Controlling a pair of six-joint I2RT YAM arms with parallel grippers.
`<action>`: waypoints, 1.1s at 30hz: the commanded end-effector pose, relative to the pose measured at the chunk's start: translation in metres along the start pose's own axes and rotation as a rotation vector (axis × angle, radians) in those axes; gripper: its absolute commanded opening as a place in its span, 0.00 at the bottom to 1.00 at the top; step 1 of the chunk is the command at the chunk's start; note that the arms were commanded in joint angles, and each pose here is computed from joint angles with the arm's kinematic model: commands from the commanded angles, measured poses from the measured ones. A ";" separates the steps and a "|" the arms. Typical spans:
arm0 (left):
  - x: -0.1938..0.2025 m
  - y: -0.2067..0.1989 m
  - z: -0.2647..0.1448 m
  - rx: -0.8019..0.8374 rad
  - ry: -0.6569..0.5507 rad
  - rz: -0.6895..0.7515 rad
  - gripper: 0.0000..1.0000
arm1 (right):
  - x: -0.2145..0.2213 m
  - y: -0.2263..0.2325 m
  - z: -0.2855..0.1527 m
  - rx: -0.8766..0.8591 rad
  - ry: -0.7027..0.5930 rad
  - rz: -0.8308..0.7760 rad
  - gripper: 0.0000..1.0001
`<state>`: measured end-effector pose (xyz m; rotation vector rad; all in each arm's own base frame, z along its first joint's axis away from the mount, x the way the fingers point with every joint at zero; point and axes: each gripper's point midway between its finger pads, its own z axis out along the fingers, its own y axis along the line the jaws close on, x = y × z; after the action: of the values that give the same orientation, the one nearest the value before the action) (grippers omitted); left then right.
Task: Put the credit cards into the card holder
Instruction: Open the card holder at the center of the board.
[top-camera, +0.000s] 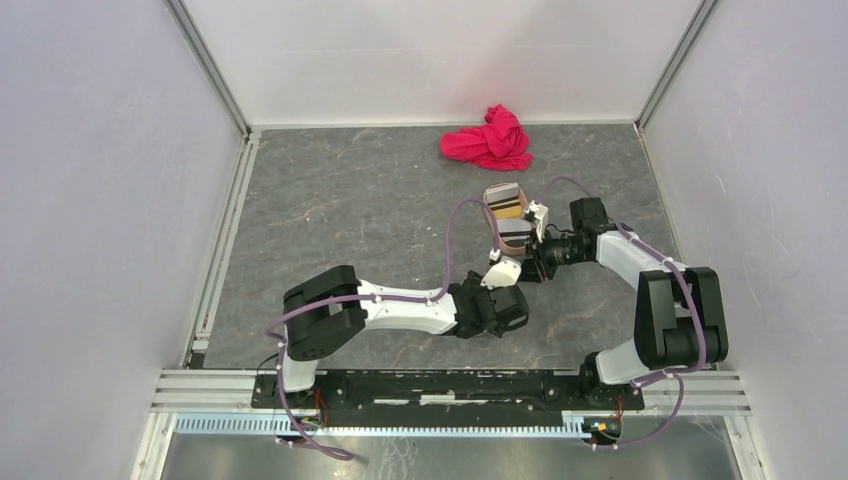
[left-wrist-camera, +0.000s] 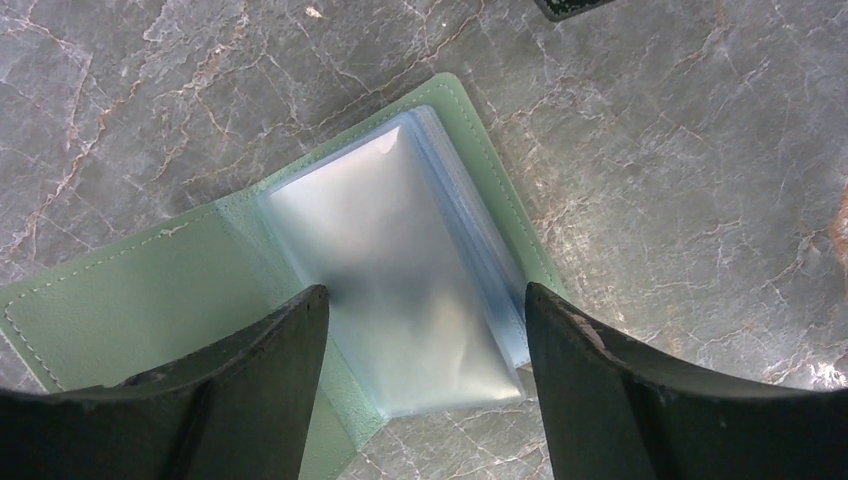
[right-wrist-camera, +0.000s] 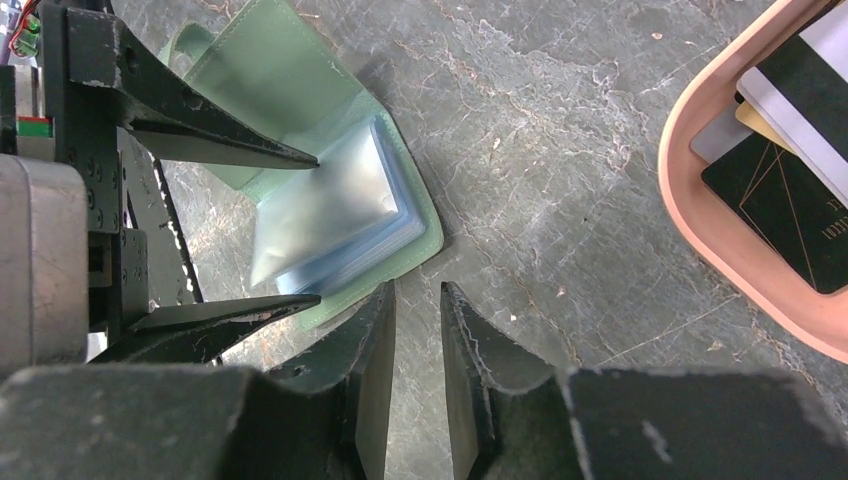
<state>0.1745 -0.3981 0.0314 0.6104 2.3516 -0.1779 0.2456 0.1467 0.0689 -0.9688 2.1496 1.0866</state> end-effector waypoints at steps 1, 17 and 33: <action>-0.011 0.000 -0.006 -0.006 -0.022 -0.059 0.77 | 0.000 0.007 0.004 -0.034 -0.008 -0.001 0.29; -0.013 0.012 -0.014 0.149 -0.019 -0.228 0.75 | 0.004 0.017 0.014 -0.080 0.018 -0.012 0.30; -0.009 0.025 -0.014 0.153 -0.014 -0.252 0.76 | 0.021 0.032 0.045 -0.178 0.073 0.094 0.22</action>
<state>0.1798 -0.3674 0.0338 0.4326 2.4383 -0.4097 0.2134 0.1834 0.0432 -1.0245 2.2211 1.2912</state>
